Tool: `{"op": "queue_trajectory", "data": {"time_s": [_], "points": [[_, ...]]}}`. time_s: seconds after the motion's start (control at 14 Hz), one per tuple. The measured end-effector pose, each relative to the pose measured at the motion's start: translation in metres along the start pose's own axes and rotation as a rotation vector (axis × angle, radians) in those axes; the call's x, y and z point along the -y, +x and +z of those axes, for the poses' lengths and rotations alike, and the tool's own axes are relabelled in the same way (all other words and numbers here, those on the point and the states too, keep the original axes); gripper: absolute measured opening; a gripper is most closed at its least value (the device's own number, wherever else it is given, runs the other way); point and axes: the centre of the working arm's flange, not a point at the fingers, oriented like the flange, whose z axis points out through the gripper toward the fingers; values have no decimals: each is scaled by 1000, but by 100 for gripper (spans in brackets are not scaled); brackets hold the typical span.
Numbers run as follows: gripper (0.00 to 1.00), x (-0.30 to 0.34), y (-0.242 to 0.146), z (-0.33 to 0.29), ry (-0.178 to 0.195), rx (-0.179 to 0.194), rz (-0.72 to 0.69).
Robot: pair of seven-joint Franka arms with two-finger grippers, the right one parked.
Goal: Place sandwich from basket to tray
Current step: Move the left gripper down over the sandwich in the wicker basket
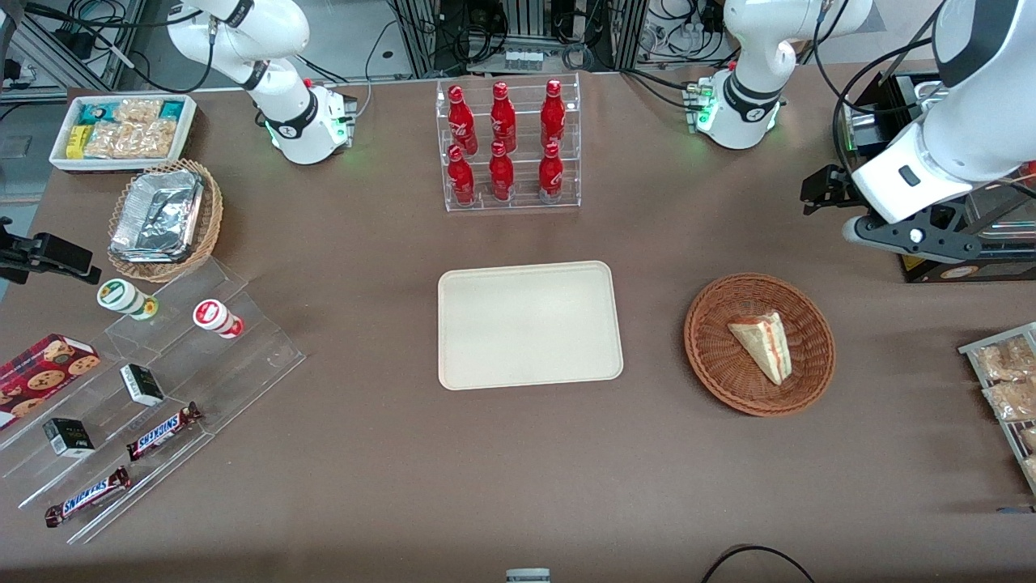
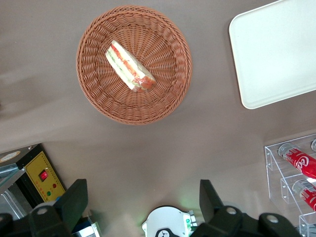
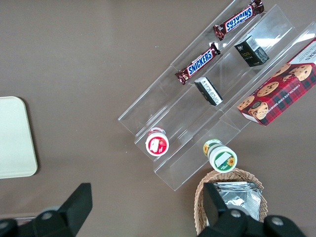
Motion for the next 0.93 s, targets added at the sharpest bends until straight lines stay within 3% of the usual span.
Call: {"op": "queue_trajectory", "data": {"time_s": [0.5, 0.93], "points": [[100, 5, 8, 10, -3, 2, -4], [100, 12, 45, 88, -6, -30, -8]]}}
